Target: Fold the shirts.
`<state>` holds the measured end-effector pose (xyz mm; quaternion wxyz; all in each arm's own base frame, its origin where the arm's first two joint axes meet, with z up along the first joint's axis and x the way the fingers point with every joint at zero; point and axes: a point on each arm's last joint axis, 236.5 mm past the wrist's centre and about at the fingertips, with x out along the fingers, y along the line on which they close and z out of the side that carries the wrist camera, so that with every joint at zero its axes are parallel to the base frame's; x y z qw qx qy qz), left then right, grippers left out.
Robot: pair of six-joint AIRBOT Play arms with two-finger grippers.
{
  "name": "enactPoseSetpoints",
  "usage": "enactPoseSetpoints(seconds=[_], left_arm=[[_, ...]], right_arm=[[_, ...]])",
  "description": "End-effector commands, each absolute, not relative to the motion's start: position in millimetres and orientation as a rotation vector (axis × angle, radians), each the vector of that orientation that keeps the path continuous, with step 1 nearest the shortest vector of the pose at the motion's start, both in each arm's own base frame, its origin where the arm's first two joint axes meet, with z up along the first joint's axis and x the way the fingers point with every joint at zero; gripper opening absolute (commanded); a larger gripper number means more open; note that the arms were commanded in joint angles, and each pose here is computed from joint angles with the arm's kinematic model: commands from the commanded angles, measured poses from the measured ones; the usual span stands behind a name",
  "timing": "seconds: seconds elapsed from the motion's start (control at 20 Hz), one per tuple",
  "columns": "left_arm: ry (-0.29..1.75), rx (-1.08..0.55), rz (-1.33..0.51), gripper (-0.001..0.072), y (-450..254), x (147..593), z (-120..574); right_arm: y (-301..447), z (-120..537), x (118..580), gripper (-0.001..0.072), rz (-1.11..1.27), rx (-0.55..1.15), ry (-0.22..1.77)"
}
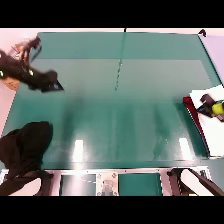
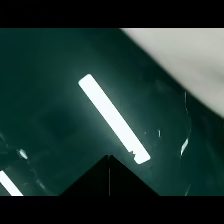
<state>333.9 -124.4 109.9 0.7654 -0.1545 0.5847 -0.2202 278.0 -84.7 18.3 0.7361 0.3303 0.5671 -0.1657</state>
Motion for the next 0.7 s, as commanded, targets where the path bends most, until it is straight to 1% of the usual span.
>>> enactPoseSetpoints(seconds=[0.0,0.1,0.2,0.65], left_arm=[[1.285,-0.342,-0.441,0.0021,-136.6,273.6,75.6],[1.318,-0.350,-0.427,0.0022,-135.9,252.4,58.2],[1.349,-0.334,-0.416,0.0023,-131.7,243.4,46.8],[1.349,-0.302,-0.411,0.0023,-127.0,243.5,44.0]], right_arm=[[-45.9,-20.6,255.2,0.0010,-0.284,0.697,1.257],[-40.1,-21.3,254.1,0.0010,-0.272,0.715,1.245],[-39.5,-21.0,253.7,0.0011,-0.271,0.718,1.246],[-37.9,-21.6,251.2,0.0011,-0.269,0.719,1.259]])
